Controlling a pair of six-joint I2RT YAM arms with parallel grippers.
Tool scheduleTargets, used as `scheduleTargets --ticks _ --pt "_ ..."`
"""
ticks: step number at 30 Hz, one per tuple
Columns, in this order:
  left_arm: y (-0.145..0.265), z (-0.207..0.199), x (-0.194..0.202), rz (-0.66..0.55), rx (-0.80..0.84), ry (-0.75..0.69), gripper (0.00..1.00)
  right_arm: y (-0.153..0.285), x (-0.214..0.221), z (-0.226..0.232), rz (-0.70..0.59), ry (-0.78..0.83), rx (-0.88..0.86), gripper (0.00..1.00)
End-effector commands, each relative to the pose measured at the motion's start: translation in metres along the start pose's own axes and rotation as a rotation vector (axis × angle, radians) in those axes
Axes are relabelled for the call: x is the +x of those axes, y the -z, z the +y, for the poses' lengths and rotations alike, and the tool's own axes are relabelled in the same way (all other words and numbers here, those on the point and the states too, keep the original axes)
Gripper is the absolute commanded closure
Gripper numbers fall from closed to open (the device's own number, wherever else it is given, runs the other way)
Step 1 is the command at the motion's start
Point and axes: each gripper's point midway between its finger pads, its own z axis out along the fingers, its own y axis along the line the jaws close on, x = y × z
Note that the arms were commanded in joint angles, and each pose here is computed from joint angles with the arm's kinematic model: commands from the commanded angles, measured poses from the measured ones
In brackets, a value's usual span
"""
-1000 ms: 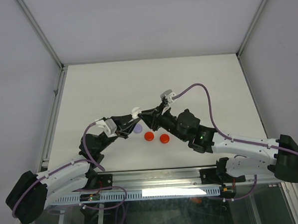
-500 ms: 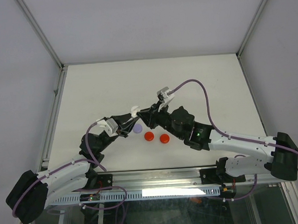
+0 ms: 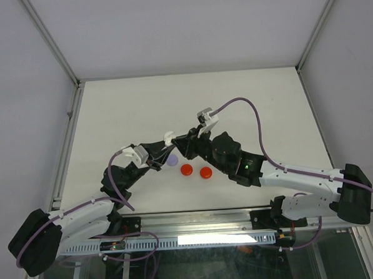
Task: Insert the wireless bluetooth earbuds into the charging case
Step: Place the earbud in the charging case.
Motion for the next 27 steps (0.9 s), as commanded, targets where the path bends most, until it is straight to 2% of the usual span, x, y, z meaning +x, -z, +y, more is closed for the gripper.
scheduleTargets --ticks 1,17,27 --pt "-0.008 0.003 -0.052 -0.188 -0.018 -0.014 1.00 -0.004 0.008 -0.004 0.042 -0.008 0.036 0.91" --pt "-0.008 0.009 -0.031 -0.117 -0.061 0.039 1.00 0.001 -0.003 0.001 0.014 0.004 0.010 0.71" --pt "-0.004 0.008 -0.019 -0.082 -0.068 0.072 1.00 0.012 -0.024 0.006 -0.021 0.081 -0.052 0.58"
